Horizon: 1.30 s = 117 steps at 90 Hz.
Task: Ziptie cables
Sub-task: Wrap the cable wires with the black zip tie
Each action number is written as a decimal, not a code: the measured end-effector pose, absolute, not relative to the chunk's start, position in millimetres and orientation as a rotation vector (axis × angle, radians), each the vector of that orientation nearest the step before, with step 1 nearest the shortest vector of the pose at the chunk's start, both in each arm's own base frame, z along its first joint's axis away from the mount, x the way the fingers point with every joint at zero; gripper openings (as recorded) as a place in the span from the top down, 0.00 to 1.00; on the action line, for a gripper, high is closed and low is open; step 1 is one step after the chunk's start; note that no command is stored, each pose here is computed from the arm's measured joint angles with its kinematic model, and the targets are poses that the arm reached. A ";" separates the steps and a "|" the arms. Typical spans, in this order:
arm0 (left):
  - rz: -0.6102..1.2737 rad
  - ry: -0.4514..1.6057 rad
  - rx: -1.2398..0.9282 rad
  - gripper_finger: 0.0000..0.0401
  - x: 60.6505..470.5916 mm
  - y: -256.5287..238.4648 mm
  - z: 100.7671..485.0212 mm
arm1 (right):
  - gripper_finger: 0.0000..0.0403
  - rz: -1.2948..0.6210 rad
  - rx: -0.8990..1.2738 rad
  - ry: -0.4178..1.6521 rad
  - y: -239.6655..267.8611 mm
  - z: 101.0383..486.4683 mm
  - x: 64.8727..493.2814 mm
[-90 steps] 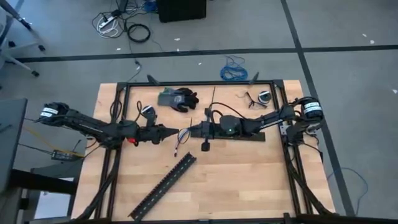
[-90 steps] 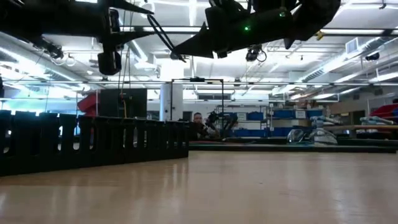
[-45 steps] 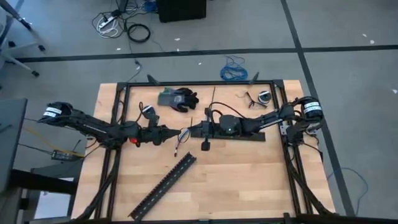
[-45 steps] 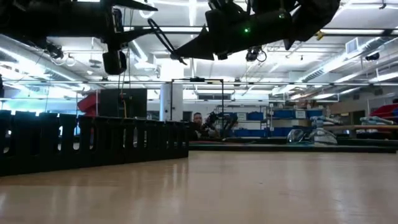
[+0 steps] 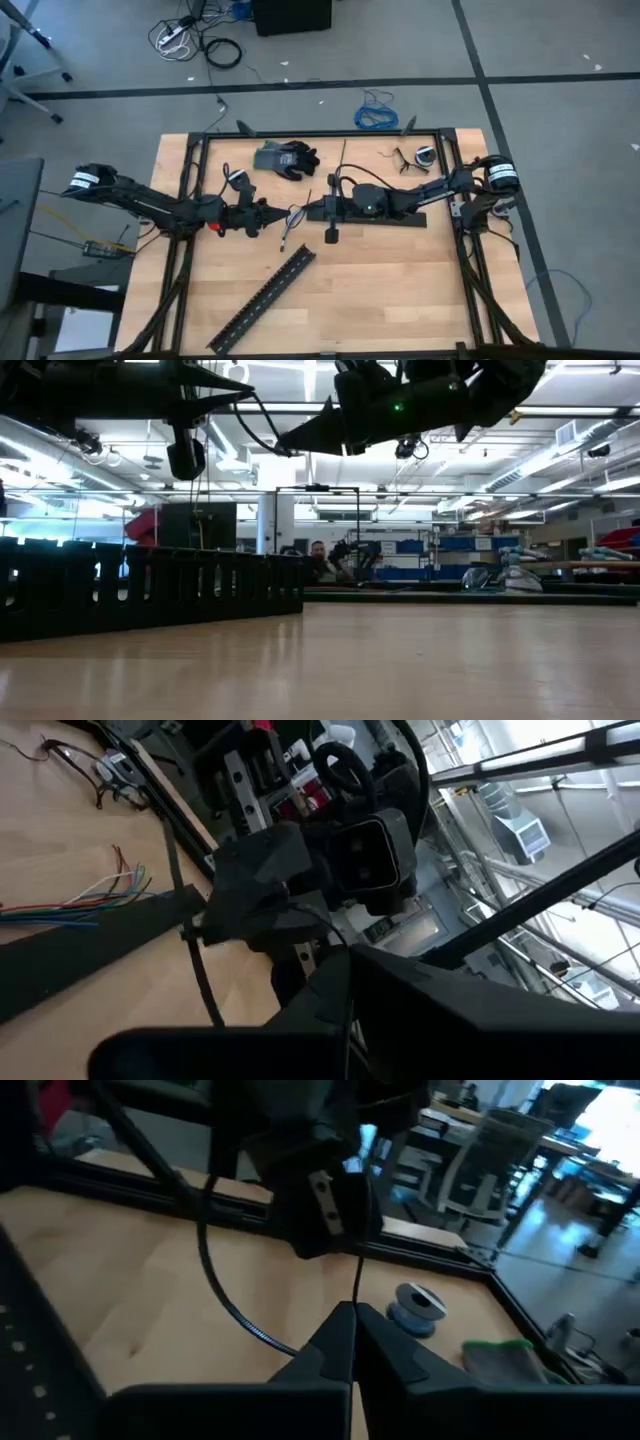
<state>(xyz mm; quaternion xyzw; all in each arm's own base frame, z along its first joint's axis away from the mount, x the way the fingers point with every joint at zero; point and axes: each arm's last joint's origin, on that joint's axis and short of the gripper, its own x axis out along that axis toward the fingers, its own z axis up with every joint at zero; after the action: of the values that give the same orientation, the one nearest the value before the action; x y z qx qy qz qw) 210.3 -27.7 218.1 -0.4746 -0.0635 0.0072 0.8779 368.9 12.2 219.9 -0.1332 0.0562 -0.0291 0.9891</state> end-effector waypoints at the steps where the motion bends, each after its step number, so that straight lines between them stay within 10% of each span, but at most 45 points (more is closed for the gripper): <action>1: 0.015 -0.133 -0.990 1.00 210.3 -27.7 218.1 | 0.97 -0.055 -0.266 0.108 12.3 220.3 368.9; 31: 0.029 -0.131 -0.920 1.00 210.4 -27.4 217.7 | 0.66 -0.100 -0.136 0.060 -6.8 233.9 374.8; 58: 0.072 0.015 -0.330 1.00 210.8 -27.6 205.3 | 0.39 -0.166 -0.021 0.029 -30.5 252.1 382.0; 117: 0.127 0.126 -0.047 1.00 207.2 -38.9 194.9 | 0.40 -0.155 -0.055 0.056 -32.3 249.8 381.8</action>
<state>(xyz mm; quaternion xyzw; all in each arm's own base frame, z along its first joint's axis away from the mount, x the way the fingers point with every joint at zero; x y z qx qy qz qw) 207.2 -38.9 194.9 -0.0234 0.0630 0.0637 0.9957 381.8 -32.3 249.8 -0.0275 0.0282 -0.0775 0.9962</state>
